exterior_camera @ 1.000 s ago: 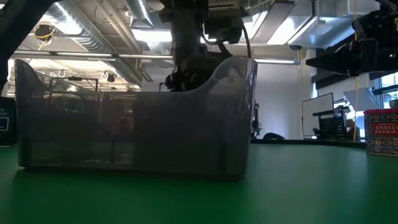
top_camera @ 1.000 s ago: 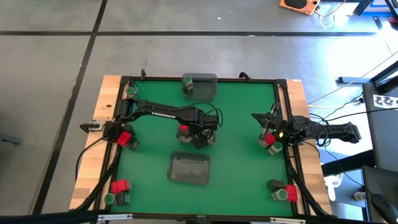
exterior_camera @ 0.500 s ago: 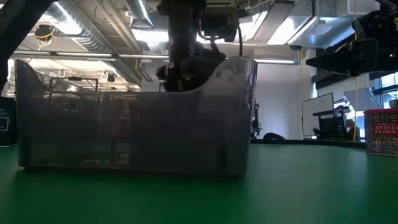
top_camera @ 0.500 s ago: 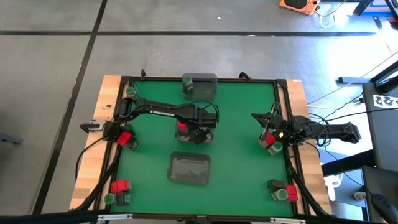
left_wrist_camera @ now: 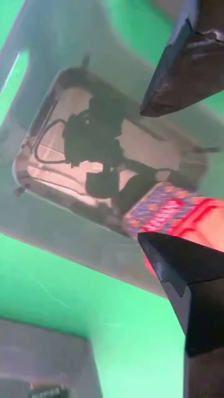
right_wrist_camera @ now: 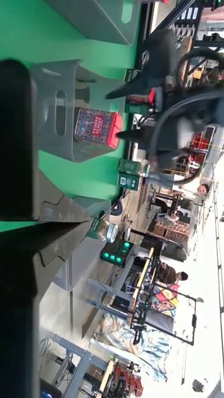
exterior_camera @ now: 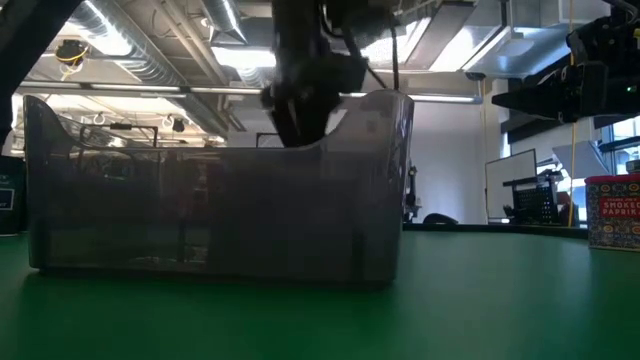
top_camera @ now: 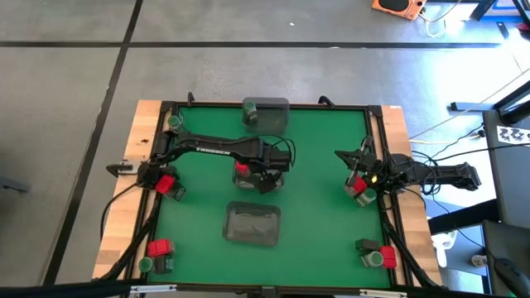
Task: Sort spices by type
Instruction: Put the black seasoning can into the bottom gray bin
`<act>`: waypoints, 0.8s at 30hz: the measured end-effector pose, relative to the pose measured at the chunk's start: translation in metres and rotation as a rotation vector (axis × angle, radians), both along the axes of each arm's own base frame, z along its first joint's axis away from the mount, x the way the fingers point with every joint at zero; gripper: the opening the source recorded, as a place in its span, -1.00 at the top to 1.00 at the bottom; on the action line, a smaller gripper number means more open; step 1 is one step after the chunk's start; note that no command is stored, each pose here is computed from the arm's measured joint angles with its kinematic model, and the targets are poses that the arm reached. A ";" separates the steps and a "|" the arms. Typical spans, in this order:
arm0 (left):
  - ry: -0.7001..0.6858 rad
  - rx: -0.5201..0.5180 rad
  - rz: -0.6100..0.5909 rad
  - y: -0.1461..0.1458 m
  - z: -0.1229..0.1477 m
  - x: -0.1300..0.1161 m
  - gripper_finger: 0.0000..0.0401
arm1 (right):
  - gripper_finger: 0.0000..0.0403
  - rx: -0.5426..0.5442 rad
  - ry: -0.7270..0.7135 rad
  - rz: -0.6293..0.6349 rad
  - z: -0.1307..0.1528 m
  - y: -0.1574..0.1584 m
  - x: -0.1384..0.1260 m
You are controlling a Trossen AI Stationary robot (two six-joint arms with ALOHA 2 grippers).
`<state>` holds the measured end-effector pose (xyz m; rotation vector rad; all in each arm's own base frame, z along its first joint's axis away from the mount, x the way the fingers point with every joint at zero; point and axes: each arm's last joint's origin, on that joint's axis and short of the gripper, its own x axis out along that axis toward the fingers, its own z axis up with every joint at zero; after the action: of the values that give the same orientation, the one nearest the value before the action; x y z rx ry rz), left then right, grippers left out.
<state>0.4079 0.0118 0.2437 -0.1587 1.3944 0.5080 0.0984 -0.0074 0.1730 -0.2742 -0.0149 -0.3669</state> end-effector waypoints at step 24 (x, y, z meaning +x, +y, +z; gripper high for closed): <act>0.042 0.098 0.222 -0.048 0.066 -0.117 -0.58 | 0.97 0.004 0.003 0.000 0.000 0.000 0.000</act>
<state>0.2907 -0.0364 0.3096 -0.2260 1.3968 0.7668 0.0984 -0.0074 0.1726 -0.2711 -0.0111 -0.3663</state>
